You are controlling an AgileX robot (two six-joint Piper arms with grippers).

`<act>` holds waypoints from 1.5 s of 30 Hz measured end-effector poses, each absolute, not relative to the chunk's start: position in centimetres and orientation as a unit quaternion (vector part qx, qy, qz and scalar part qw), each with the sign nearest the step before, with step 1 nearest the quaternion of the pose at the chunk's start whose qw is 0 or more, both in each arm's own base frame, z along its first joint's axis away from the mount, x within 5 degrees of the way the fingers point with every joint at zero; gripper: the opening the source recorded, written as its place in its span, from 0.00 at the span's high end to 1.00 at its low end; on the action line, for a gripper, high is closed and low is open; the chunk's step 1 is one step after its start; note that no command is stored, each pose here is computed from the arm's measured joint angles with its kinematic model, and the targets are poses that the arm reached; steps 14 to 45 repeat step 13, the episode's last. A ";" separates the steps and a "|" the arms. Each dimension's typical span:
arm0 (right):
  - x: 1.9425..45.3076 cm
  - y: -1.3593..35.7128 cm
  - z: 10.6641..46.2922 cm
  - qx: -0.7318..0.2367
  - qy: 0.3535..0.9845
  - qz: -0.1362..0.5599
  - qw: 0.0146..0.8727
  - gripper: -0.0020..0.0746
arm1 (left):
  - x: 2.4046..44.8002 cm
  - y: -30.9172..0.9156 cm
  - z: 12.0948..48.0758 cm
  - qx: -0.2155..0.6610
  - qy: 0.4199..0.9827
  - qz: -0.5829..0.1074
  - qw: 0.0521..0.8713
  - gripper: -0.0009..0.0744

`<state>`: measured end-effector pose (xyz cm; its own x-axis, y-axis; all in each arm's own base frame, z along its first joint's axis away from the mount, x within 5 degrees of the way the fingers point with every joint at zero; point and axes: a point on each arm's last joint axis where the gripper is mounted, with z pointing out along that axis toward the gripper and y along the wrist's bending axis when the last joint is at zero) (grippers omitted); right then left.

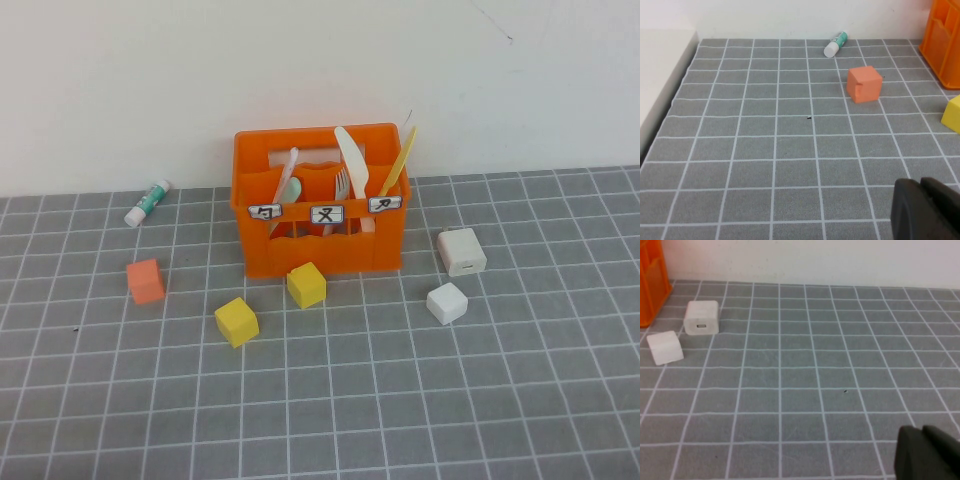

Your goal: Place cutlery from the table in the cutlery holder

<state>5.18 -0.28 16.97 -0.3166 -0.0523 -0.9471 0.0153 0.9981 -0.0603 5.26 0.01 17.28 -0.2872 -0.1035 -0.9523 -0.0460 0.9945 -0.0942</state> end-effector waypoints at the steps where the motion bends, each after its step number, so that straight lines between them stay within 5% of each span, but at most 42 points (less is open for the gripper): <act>1: 5.2 -0.3 17.0 -0.011 0.811 -0.029 0.584 0.98 | 5.3 0.0 17.3 -0.047 0.802 -0.024 0.595 0.99; 45: 5.2 -0.3 17.0 -0.012 0.811 -0.030 0.584 0.98 | 5.3 0.0 17.3 -0.047 0.802 -0.024 0.595 0.99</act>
